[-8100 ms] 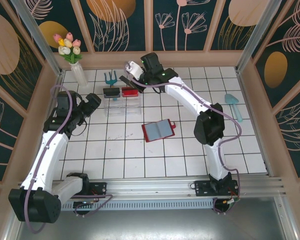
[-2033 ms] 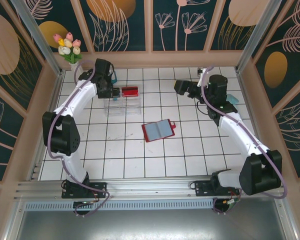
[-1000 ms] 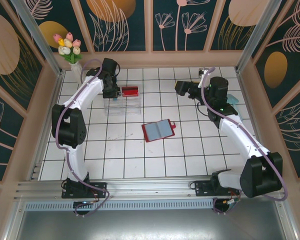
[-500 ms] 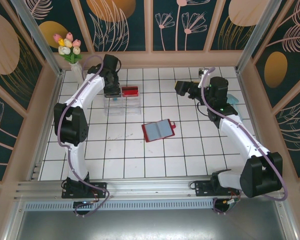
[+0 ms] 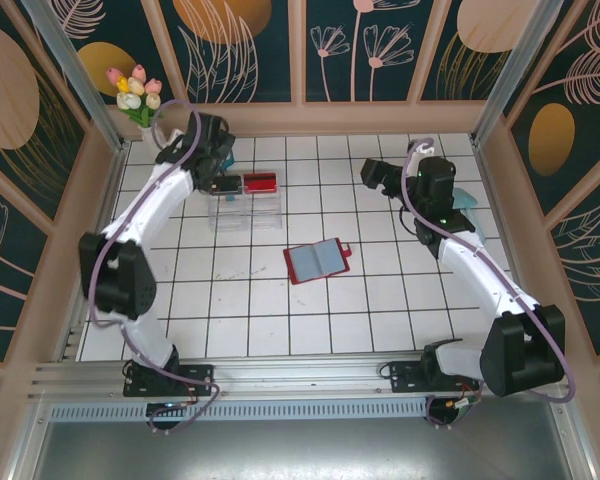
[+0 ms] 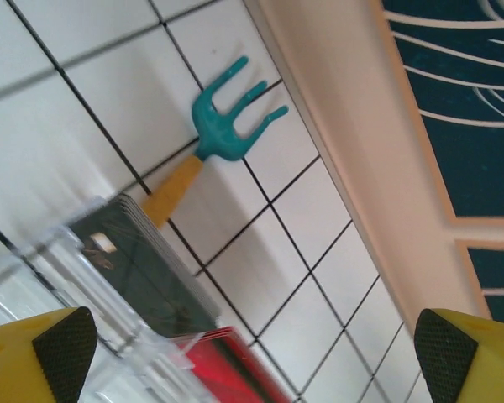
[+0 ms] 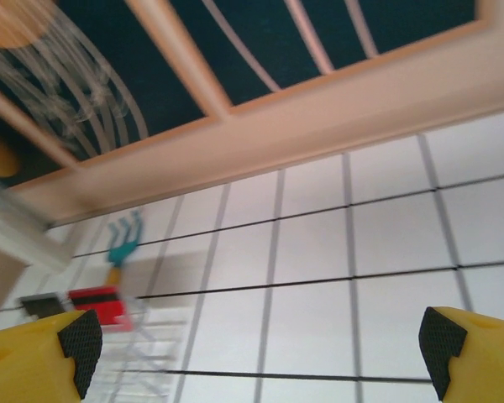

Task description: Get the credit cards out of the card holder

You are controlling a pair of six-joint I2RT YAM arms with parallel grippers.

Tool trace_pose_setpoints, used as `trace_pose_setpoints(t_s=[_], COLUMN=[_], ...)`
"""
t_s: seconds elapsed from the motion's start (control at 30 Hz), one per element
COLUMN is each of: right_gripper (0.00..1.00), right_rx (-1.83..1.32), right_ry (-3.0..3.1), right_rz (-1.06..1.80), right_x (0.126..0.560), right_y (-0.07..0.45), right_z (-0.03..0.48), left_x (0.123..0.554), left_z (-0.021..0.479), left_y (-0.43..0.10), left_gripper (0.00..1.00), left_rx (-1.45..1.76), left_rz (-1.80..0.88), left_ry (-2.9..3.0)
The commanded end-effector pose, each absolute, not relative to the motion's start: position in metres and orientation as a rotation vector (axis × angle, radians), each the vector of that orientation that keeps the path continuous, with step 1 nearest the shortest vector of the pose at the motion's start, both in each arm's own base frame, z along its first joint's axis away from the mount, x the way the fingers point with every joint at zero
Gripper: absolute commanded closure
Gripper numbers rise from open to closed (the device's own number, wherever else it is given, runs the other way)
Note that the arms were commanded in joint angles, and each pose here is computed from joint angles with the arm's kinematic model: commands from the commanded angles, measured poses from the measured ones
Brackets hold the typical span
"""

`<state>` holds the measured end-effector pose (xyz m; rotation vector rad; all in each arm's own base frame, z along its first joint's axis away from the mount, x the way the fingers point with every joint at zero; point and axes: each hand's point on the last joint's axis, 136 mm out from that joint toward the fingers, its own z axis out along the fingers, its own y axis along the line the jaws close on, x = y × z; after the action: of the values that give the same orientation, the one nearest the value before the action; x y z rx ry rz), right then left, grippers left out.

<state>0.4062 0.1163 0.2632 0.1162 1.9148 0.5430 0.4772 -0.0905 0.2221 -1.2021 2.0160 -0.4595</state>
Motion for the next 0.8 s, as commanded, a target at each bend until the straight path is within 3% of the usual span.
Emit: trace_pose_setpoints(t_s=[0.0, 0.2, 0.4, 0.63, 0.77], right_gripper=[0.01, 0.01, 0.01, 0.01, 0.01], right_rx=[0.222, 0.301, 0.39, 0.45, 0.426], right_ry=[1.868, 1.775, 1.813, 1.758, 1.724], right_rz=[0.314, 0.051, -0.109, -0.13, -0.101], right_x=[0.401, 0.381, 0.361, 0.358, 0.372], right_y=[0.072, 0.021, -0.027, -0.058, -0.058], right_z=[0.257, 0.233, 0.183, 0.15, 0.142], left_x=[0.457, 0.391, 0.351, 0.34, 0.358], left_z=[0.257, 0.226, 0.177, 0.14, 0.141], left_y=[-0.062, -0.001, 0.038, 0.057, 0.052], left_gripper=[0.01, 0.01, 0.01, 0.01, 0.01], left_rx=[-0.944, -0.78, -0.648, -0.504, -0.401], left_rz=[-0.31, 0.081, 0.408, 0.409, 0.374], left_ry=[1.907, 1.807, 1.838, 1.752, 1.732])
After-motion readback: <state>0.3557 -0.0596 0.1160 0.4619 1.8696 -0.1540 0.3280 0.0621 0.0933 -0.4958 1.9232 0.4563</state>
